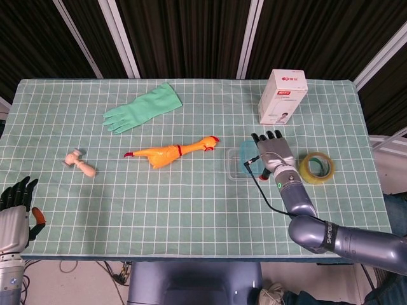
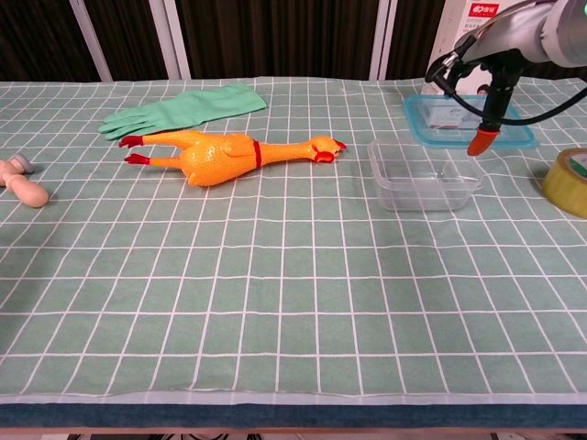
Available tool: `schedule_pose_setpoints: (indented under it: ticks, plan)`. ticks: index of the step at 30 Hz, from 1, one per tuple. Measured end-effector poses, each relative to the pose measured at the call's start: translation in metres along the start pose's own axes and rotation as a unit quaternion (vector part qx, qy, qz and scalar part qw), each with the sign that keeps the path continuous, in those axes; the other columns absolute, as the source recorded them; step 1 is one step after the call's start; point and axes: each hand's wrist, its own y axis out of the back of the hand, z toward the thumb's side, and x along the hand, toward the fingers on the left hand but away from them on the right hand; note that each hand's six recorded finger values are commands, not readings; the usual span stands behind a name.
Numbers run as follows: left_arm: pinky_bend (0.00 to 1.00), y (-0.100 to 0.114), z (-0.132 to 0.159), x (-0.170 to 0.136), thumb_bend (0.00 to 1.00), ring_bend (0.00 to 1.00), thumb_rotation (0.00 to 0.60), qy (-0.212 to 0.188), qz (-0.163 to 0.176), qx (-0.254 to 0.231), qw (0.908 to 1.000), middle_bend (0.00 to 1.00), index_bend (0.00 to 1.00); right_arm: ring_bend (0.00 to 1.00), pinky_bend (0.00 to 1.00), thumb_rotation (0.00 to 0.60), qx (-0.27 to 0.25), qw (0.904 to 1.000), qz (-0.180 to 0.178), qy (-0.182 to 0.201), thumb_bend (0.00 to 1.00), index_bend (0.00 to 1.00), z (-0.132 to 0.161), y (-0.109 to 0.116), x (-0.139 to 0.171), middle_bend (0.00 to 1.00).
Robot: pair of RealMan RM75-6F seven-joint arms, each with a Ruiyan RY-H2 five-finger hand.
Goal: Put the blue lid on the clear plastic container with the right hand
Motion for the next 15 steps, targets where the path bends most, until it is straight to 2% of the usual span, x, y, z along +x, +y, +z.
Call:
schedule_pose_setpoints:
  ticks: [15]
  plan:
    - [0.00,-0.001,-0.002,0.001,0.79,0.00,0.600,0.007,-0.005,0.000,1.0000,0.00,0.09,0.07,0.00,0.600,0.002,0.9999,0.006,0.015,0.12,0.05,0.020,-0.015,-0.012,0.43]
